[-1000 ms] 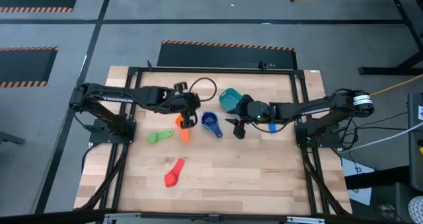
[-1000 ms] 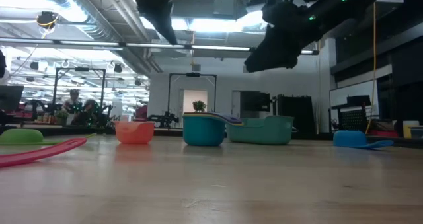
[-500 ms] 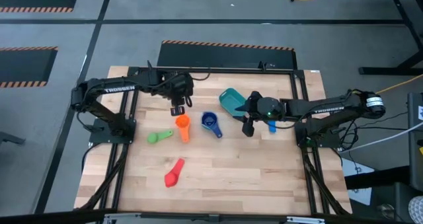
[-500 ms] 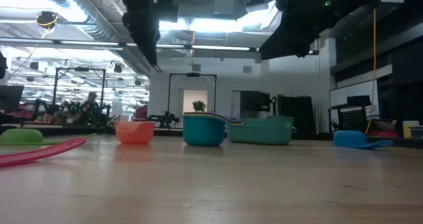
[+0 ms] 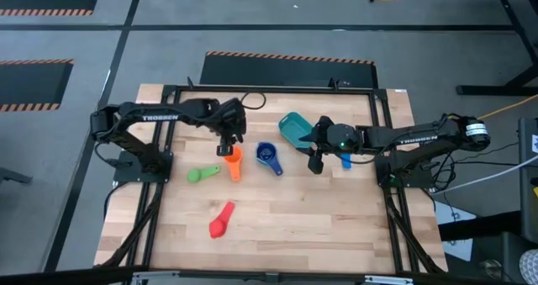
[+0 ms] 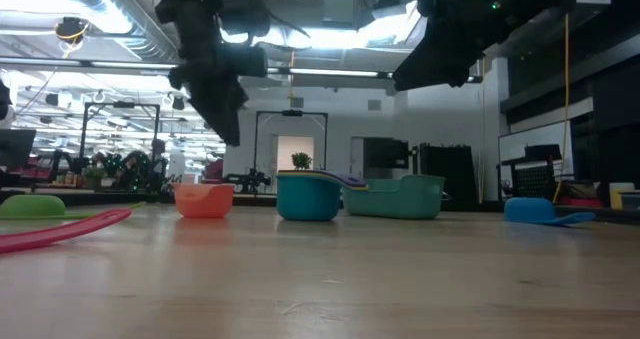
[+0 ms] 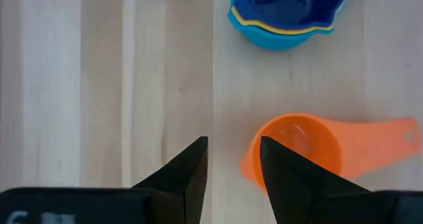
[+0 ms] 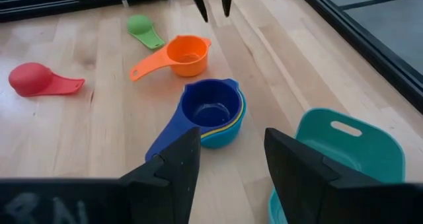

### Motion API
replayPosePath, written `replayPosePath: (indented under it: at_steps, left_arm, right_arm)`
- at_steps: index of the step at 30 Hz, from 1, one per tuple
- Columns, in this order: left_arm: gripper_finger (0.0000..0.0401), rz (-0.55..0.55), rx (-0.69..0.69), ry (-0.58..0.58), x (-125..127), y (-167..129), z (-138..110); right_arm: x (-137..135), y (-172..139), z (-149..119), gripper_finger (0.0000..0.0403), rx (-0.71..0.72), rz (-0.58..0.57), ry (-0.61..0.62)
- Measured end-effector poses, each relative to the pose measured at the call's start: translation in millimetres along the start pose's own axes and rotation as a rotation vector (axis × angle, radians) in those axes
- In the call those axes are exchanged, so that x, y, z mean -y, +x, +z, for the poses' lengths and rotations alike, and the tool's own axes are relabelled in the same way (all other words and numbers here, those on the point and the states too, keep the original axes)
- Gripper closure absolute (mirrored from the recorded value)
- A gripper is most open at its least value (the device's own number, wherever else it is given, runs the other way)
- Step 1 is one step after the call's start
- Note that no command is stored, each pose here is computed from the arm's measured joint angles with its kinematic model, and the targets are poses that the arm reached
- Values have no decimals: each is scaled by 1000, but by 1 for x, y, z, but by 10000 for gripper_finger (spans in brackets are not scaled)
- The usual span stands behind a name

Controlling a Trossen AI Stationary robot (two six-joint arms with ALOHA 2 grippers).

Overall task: Nest measuring cups in basket
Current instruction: Stack the orange measuring cup on top of the dark blue measuring cup

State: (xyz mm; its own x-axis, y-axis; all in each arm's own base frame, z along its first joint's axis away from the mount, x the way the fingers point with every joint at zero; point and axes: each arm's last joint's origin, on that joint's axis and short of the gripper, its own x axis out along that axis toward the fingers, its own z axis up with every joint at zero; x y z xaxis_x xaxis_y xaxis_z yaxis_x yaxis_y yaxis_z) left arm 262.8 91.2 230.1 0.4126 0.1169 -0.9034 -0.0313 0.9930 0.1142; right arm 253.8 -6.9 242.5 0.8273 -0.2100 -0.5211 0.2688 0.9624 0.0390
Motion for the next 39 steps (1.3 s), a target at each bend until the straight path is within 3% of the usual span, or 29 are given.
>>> replayPosePath:
  at_steps: [16,39]
  left_arm:
    - [273,-51,75,3,9,33,-22]
    - [273,-54,94,4,15,51,-41]
  right_arm:
    - [0,0,0,228,0,0,3]
    - [0,0,0,228,0,0,3]
